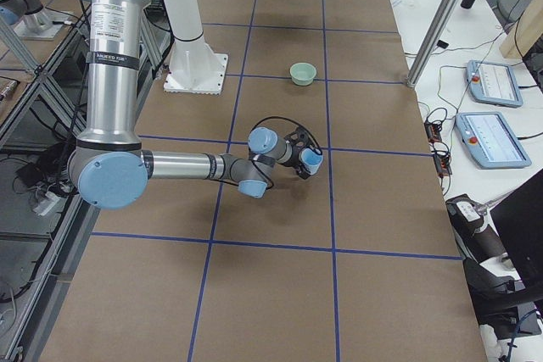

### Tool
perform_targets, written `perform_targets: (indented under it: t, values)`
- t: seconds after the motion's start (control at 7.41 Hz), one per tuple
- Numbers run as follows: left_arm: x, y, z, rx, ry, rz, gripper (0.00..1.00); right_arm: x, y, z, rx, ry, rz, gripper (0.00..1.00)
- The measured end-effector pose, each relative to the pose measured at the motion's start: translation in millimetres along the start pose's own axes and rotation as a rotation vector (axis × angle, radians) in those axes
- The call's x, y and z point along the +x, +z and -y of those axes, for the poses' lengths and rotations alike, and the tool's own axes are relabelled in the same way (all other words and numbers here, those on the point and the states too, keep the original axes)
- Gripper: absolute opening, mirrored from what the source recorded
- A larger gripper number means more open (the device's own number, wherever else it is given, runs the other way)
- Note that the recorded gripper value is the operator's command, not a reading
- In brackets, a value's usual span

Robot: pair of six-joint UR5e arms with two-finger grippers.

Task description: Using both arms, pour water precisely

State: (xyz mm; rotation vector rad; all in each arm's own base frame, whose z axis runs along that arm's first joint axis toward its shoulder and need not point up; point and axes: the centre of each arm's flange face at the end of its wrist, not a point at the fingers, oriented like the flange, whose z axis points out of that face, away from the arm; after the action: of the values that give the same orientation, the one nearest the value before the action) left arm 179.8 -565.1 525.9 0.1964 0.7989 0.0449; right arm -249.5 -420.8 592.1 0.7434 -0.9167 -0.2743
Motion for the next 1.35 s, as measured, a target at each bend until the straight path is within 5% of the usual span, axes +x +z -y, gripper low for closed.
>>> perform_targets:
  t: [0.95,1.08,1.35]
  values:
    - [-2.1,2.1,-1.0,-0.005,-0.009,0.003,1.0,2.5,19.2,13.0,0.031,0.008,-0.038,0.99]
    - [-2.3,2.4,-1.0,-0.005,-0.01,0.003,1.0,2.7,19.5,12.8,0.03,0.009,-0.038,0.93]
    - [-3.0,3.0,-1.1,-0.007,-0.012,0.005,1.0,2.7,19.6,12.8,0.03,0.009,-0.037,0.51]
